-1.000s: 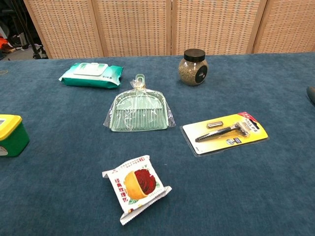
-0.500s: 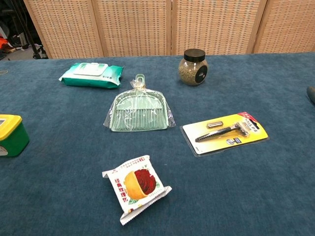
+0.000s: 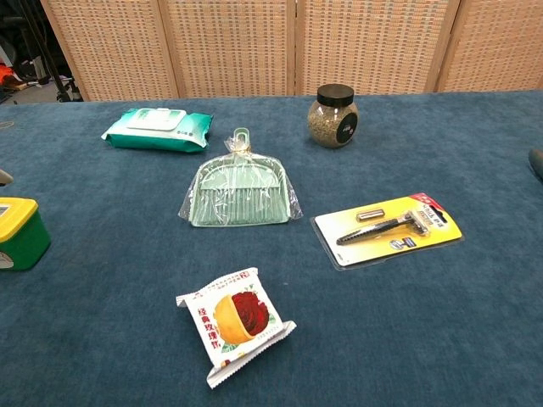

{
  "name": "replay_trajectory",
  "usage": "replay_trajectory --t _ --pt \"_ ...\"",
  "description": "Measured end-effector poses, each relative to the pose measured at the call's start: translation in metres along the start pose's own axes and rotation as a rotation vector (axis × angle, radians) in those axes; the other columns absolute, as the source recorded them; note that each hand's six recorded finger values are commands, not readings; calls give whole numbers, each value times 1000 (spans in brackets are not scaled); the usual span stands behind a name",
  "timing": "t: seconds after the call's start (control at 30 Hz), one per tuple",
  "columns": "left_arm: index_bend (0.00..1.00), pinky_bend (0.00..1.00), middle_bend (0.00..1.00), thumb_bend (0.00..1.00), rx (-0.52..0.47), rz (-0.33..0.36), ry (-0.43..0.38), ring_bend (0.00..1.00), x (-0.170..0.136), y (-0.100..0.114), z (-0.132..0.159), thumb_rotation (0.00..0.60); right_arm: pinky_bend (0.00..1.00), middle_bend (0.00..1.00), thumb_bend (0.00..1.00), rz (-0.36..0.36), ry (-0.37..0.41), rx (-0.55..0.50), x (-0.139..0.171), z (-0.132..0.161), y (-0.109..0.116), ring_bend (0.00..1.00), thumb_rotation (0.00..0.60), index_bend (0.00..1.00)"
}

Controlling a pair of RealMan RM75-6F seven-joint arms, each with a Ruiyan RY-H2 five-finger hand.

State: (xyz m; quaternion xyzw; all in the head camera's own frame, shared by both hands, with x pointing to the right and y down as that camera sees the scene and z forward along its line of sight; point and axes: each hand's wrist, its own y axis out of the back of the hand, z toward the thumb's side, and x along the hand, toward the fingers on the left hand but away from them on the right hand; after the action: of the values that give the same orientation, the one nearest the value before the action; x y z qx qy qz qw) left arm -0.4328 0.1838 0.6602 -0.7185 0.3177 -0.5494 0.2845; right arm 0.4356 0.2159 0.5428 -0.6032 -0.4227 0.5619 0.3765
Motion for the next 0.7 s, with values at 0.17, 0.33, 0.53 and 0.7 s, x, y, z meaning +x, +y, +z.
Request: replay_trajectory --t 0.17,0.33,0.53,0.7 --pt "424 430 394 148 -7 2 8 389 5 0 0 600 0 0 0 1 -5 -2 -1 -1 0 0 600 13" --pt "473 449 425 240 -15 9 14 417 7 0 0 600 0 0 0 6 -12 -5 -2 -3 -1 0 600 13" --pt "493 462 437 250 -28 19 16 425 6 5 -2 600 0 0 0 7 -13 -4 -3 -3 -2 0 600 13" --pt "516 462 455 315 -62 25 -2 427 -3 19 -1 600 0 0 0 10 -12 -2 -3 -2 -4 0 600 13"
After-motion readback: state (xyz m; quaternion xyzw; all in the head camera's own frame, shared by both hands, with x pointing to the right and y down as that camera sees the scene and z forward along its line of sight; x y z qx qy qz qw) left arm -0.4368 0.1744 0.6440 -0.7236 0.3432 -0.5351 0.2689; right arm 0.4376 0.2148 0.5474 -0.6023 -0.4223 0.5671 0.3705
